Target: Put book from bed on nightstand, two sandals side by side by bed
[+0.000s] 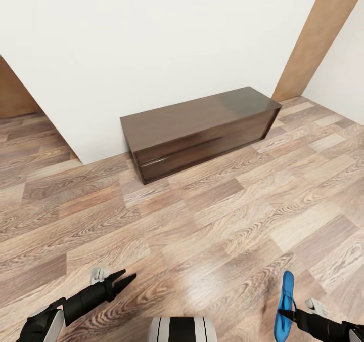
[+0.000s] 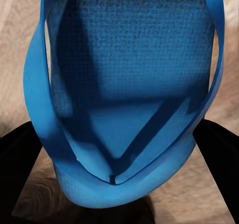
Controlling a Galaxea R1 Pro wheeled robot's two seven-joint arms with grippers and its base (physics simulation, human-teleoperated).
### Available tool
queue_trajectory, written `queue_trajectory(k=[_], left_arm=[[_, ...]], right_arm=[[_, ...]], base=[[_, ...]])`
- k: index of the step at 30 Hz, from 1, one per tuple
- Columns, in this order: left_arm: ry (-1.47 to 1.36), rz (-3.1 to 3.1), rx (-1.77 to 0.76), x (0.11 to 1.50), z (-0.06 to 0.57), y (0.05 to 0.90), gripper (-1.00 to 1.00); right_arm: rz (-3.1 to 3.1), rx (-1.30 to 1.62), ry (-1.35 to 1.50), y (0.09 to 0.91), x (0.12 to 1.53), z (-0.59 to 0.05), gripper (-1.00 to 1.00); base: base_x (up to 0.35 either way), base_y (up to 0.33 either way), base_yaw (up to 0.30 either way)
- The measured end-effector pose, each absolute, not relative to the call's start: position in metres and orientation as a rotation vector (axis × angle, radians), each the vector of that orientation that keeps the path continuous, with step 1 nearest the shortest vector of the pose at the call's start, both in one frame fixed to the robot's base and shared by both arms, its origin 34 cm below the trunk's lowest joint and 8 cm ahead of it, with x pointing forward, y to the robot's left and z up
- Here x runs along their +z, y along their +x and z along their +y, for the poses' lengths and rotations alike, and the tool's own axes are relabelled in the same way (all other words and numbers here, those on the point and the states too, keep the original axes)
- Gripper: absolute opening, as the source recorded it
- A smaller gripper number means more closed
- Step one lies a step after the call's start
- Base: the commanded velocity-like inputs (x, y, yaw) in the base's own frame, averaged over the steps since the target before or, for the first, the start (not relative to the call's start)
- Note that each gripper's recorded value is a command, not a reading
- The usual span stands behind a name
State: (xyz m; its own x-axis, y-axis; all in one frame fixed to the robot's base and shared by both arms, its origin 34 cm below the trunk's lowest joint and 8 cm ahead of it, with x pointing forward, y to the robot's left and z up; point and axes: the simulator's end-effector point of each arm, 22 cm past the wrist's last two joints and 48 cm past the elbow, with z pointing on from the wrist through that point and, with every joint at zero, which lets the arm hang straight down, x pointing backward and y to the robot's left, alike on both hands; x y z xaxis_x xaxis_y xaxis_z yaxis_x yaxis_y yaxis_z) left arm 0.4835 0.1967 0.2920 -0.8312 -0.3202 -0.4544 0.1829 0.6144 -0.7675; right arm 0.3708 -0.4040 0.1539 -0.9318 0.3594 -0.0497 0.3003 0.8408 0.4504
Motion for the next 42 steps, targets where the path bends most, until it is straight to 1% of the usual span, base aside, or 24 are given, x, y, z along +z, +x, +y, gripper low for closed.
queue_trajectory(k=[32, 42], left_arm=[[-0.046, 2.167, -1.145, 0.345, 0.195, 0.504, 1.00], [-0.055, 2.158, -1.095, 0.335, 0.209, 0.495, 1.00]], right_arm=[[2.763, 0.685, 0.457, 0.413, 0.197, -0.402, -1.00], [2.619, 0.613, 0.296, 0.447, 0.217, -0.405, -1.00]], base=[[0.000, 0.000, 0.000], [0.000, 0.000, 0.000]])
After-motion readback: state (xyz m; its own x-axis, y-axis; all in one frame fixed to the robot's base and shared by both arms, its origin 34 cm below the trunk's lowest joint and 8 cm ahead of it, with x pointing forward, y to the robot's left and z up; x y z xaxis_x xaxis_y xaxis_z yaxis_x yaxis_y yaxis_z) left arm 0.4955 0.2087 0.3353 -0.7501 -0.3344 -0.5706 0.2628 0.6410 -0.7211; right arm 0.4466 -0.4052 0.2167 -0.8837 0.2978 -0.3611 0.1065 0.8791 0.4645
